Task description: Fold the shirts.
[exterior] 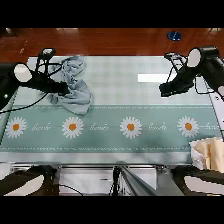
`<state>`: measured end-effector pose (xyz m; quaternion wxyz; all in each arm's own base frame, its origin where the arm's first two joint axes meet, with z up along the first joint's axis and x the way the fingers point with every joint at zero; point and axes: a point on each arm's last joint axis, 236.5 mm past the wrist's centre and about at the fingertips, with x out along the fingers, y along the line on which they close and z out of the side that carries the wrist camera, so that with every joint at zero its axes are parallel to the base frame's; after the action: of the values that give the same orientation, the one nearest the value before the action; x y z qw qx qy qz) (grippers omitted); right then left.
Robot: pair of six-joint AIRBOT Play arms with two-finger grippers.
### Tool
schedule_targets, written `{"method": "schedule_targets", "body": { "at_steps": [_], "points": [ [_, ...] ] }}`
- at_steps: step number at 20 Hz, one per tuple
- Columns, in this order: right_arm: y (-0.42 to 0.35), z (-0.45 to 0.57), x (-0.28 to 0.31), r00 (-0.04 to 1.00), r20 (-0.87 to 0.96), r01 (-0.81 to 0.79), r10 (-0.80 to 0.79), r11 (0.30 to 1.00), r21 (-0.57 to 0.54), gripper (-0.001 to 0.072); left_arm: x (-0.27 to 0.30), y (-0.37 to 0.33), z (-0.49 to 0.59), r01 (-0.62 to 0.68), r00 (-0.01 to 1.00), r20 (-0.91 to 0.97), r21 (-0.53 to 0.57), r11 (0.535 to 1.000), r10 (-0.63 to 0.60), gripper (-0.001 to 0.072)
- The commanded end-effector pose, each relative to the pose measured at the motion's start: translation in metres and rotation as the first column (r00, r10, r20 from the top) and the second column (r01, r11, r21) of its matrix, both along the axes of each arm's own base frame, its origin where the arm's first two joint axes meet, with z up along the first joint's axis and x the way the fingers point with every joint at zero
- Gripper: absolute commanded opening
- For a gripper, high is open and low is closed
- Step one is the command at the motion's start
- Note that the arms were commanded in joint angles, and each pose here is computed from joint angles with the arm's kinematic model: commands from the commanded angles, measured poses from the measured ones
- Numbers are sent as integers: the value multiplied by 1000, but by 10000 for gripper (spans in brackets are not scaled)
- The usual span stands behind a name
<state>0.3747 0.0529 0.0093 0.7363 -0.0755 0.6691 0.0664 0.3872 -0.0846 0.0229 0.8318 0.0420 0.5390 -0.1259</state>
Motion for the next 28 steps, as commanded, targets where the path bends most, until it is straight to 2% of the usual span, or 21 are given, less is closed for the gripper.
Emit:
{"method": "schedule_targets", "body": {
  "at_steps": [1,10,13,14,15,17,19,23,28],
  "points": [
    [0,0,0,1000,0,0,0,1000,0,524,0,0,0,1,1000,1,0,1000,-1,533],
    [0,2,12,999,53,2,-2,1000,2,524,13,-3,6,-2,998,60,-10,1000,2,533],
    [1,2,15,998,65,-5,5,1000,1,524,44,11,36,-16,979,202,27,999,10,534],
    [1,3,17,997,74,-11,11,1000,3,524,61,21,57,-32,958,287,50,998,16,557],
    [2,3,19,997,81,-12,11,1000,4,525,78,33,78,-53,928,371,73,996,23,695],
    [6,4,25,994,108,-12,10,1000,21,525,95,59,106,-110,889,454,82,991,61,720],
    [7,5,30,991,131,-18,14,1000,26,524,90,85,91,-160,912,396,91,983,112,720],
    [7,5,31,991,133,-19,15,1000,25,524,68,117,21,-215,969,146,107,971,199,720],
    [7,5,31,991,133,-19,15,1000,24,524,68,82,-42,-237,971,-41,-58,970,235,720]
  ]
}}
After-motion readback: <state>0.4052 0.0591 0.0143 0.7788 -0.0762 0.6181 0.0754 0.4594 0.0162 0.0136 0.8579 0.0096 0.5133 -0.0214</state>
